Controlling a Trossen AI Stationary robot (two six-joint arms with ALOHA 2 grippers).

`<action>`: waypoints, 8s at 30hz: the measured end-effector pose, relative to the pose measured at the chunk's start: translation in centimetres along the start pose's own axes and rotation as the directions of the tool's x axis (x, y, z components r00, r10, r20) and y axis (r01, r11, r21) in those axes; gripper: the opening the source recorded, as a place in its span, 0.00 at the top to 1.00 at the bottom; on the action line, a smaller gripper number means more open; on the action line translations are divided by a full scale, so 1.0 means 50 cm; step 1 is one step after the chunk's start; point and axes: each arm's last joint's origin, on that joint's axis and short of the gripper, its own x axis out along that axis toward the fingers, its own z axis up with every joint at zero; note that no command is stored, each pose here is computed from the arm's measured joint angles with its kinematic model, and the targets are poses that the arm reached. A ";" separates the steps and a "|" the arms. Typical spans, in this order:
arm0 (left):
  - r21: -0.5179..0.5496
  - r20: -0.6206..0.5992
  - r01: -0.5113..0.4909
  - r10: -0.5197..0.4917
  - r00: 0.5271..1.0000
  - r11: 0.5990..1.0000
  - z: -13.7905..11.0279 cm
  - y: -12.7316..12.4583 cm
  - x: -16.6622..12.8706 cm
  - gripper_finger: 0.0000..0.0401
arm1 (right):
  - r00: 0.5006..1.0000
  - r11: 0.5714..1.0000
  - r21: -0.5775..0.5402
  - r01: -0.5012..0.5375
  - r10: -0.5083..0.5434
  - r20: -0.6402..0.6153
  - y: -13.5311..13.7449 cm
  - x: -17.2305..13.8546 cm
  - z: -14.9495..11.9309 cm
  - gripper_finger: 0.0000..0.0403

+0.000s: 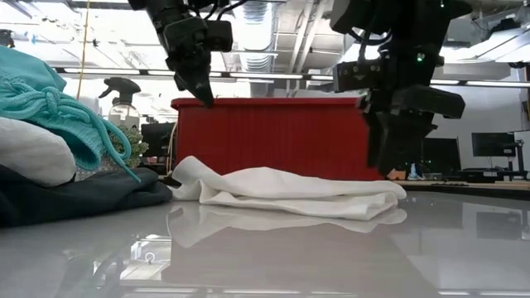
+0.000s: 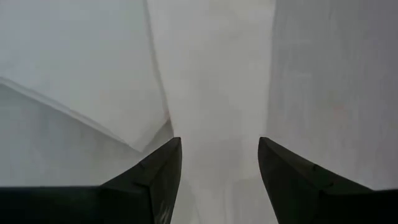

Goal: Fold Laundry from Bin
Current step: Fold the white shorts

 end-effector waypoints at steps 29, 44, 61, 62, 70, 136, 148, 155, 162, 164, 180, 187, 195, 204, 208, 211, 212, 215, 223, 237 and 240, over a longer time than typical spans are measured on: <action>0.526 0.028 0.179 -0.228 0.973 0.831 -0.090 -0.175 0.060 0.93 | 0.996 0.991 -0.132 -0.017 0.028 0.079 0.020 0.029 0.023 0.42; 0.689 -0.055 0.119 -0.113 0.992 0.714 -0.103 -0.171 0.135 0.52 | 0.997 0.991 -0.130 -0.018 0.028 0.076 0.020 0.029 0.023 0.42; 0.563 -0.066 0.036 0.001 0.998 0.826 -0.098 -0.129 0.170 0.71 | 0.996 0.984 -0.151 -0.092 0.090 -0.018 0.036 0.024 0.002 0.42; 0.554 -0.065 0.037 0.000 0.998 0.832 -0.097 -0.128 0.170 0.74 | 0.996 0.984 -0.155 -0.090 0.088 -0.015 0.038 0.024 0.002 0.42; 0.528 -0.066 0.031 0.004 0.998 0.849 -0.096 -0.124 0.171 0.92 | 1.000 0.994 -0.107 -0.012 0.012 0.002 0.019 0.029 0.007 0.51; 0.328 0.078 -0.071 0.048 0.996 0.942 0.017 -0.053 0.120 1.00 | 0.999 0.999 0.001 0.035 -0.035 0.021 0.014 0.029 0.010 0.96; 0.290 0.080 -0.095 0.075 0.994 0.952 0.021 -0.022 0.120 1.00 | 1.000 0.998 0.056 -0.018 0.019 -0.022 0.020 0.037 0.005 0.34; 0.292 0.078 -0.076 0.056 0.995 0.953 0.021 -0.023 0.120 1.00 | 0.996 0.999 0.034 0.006 -0.003 -0.084 0.033 0.073 0.001 0.37; 0.320 0.080 -0.080 0.057 0.995 0.944 0.021 -0.023 0.120 1.00 | 0.996 1.000 0.010 -0.026 0.026 -0.086 0.042 0.061 -0.005 0.64; 0.327 0.087 -0.082 0.056 0.995 0.942 0.023 -0.023 0.120 1.00 | 0.995 0.999 0.013 -0.032 0.033 -0.094 0.037 0.059 -0.006 0.70; 0.338 0.097 -0.099 0.070 0.993 0.936 0.024 -0.022 0.120 1.00 | 0.978 0.983 -0.011 -0.183 0.181 -0.102 0.027 0.043 -0.002 0.82; 0.331 0.134 -0.117 0.076 0.988 0.936 0.032 -0.021 0.120 1.00 | 0.970 0.972 0.054 -0.229 0.233 -0.075 -0.011 0.003 -0.003 0.52; 0.322 0.162 -0.123 0.073 0.984 0.939 0.037 -0.022 0.119 1.00 | 0.973 0.964 0.141 -0.226 0.230 -0.006 -0.037 -0.016 0.006 0.44; 0.320 0.165 -0.123 0.072 0.984 0.939 0.038 -0.022 0.119 1.00 | 0.981 0.970 0.146 -0.196 0.191 0.045 -0.008 -0.009 0.015 0.45; 0.320 0.167 -0.123 0.072 0.983 0.939 0.038 -0.022 0.119 1.00 | 0.985 0.970 0.169 -0.173 0.165 0.059 -0.015 -0.002 0.020 0.45; 0.319 0.166 -0.123 0.072 0.983 0.940 0.038 -0.022 0.119 1.00 | 0.983 0.969 0.173 -0.178 0.167 0.078 -0.015 0.001 0.025 0.45; 0.318 0.166 -0.123 0.072 0.984 0.940 0.038 -0.022 0.119 1.00 | 0.982 0.968 0.174 -0.180 0.167 0.082 -0.013 0.007 0.027 0.45; 0.318 0.165 -0.122 0.072 0.984 0.940 0.038 -0.022 0.119 1.00 | 0.983 0.969 0.174 -0.178 0.167 0.076 -0.009 0.016 0.029 0.45; 0.318 0.166 -0.122 0.072 0.984 0.940 0.038 -0.022 0.119 1.00 | 0.989 0.973 0.183 -0.142 0.146 -0.011 -0.004 0.039 0.017 0.52; 0.318 0.179 -0.125 0.070 0.981 0.940 0.040 -0.022 0.119 1.00 | 0.991 0.971 0.210 -0.114 0.126 -0.043 -0.014 0.030 0.013 0.96; 0.317 0.209 -0.134 0.069 0.975 0.939 0.046 -0.021 0.118 1.00 | 0.988 0.973 0.197 -0.121 0.138 -0.074 -0.022 0.008 0.023 0.96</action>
